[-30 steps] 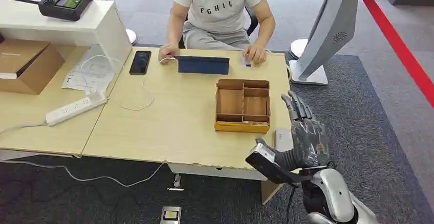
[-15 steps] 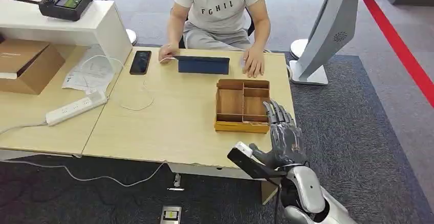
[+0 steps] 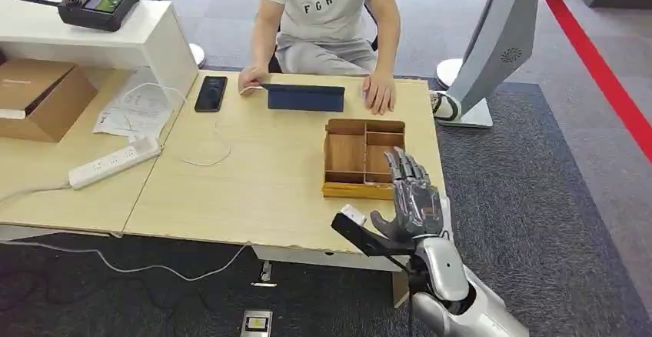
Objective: Pass the card to the sensor for recognition and then transmit it.
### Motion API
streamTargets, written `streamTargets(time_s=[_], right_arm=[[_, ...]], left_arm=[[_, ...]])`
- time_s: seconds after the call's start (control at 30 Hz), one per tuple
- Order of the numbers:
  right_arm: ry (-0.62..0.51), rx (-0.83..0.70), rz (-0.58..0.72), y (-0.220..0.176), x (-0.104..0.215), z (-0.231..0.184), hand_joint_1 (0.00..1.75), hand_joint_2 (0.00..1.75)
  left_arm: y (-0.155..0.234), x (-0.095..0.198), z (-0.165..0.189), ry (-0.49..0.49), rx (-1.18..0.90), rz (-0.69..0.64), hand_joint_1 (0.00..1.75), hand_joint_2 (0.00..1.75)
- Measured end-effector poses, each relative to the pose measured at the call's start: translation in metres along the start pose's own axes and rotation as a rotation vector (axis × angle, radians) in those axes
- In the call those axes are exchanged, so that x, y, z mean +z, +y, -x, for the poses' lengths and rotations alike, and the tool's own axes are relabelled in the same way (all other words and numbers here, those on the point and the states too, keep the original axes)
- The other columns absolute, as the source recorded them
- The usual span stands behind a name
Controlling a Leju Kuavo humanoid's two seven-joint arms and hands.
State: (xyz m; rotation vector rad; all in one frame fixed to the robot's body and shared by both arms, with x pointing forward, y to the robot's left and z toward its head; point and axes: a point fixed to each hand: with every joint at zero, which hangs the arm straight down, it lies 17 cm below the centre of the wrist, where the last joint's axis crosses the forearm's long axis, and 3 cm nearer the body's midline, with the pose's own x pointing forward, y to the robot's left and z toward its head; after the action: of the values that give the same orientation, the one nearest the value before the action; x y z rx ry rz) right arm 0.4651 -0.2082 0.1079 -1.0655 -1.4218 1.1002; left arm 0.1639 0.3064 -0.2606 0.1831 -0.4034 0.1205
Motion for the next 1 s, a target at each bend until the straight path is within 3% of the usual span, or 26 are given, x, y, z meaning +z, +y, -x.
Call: streamTargets(time_s=[1.0], right_arm=[[0.026,0.088,-0.050,0.024,-0.032,0.020,0.00,1.75]], left_arm=[[0.002,-0.001,0.001,0.011,-0.003,-0.004,0.00,0.00]])
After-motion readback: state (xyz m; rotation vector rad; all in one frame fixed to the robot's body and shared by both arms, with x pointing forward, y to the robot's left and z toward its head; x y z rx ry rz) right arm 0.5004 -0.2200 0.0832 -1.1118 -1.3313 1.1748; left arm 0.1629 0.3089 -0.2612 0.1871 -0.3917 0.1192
